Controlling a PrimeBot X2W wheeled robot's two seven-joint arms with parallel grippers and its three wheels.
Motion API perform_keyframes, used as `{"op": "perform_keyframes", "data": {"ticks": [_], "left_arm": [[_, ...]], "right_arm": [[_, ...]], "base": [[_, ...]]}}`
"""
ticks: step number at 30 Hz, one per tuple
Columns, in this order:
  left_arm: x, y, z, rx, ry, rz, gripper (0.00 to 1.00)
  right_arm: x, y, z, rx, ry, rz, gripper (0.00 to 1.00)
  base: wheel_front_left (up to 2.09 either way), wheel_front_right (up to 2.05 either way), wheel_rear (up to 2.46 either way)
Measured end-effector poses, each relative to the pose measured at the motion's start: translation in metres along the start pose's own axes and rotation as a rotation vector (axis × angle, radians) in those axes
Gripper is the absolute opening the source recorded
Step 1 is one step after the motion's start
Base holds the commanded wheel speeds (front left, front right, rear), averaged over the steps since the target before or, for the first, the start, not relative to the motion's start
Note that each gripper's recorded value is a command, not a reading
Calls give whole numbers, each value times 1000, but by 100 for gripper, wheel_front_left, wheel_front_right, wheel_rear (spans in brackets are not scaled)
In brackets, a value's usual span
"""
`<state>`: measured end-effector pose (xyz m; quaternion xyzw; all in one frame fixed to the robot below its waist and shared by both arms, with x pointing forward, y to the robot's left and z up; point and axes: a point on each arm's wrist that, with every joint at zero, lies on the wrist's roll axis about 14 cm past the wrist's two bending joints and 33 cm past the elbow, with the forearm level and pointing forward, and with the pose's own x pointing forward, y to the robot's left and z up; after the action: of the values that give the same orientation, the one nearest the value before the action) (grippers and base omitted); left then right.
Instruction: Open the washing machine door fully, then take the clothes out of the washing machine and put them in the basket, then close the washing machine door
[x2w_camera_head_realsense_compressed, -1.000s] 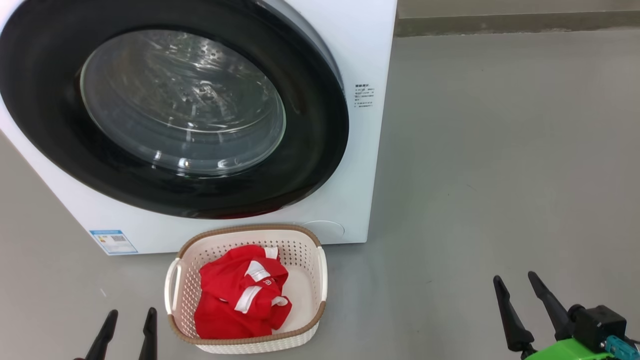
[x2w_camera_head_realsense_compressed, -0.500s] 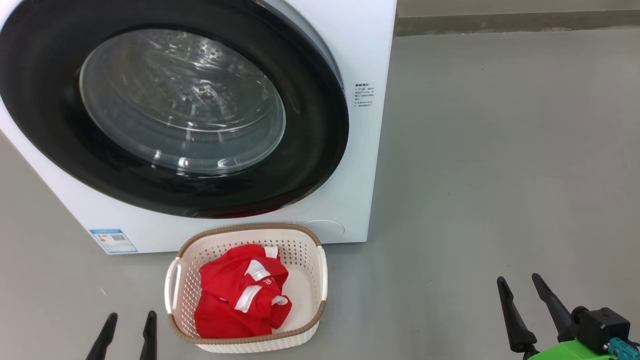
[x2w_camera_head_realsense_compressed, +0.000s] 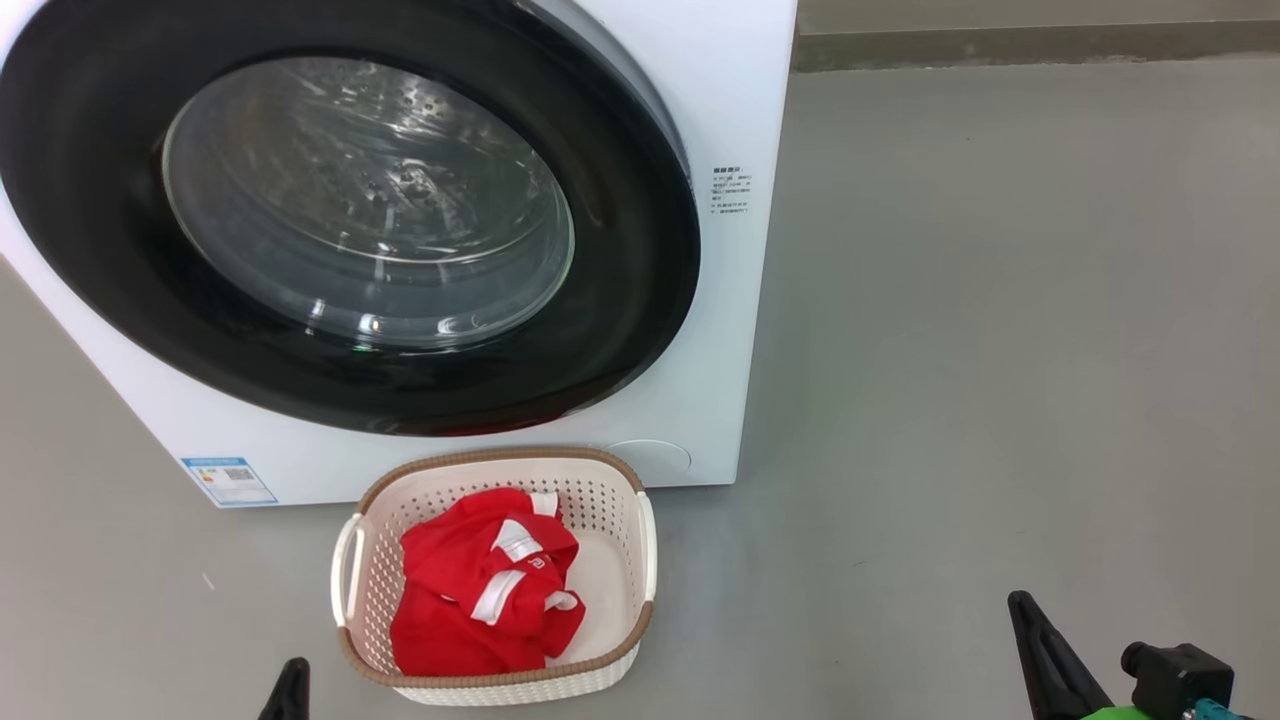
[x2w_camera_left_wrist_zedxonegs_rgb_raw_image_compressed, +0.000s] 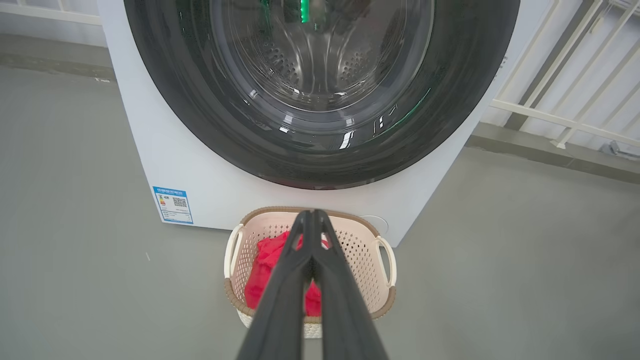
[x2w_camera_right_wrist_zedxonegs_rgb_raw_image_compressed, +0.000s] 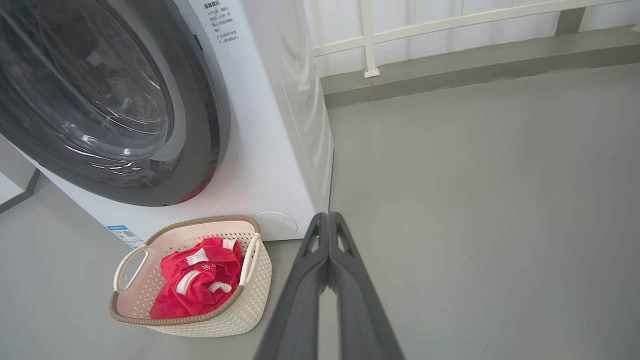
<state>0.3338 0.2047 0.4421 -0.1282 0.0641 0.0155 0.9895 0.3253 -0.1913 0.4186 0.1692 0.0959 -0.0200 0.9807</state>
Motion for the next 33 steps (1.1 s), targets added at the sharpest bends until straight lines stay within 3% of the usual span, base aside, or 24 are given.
{"op": "perform_keyframes", "data": {"ticks": [33], "left_arm": [[6,3,1,-343,18,53,0]], "right_arm": [[7,-8,10,322,-4,-57,0]], "base": [[0,0,0]]}}
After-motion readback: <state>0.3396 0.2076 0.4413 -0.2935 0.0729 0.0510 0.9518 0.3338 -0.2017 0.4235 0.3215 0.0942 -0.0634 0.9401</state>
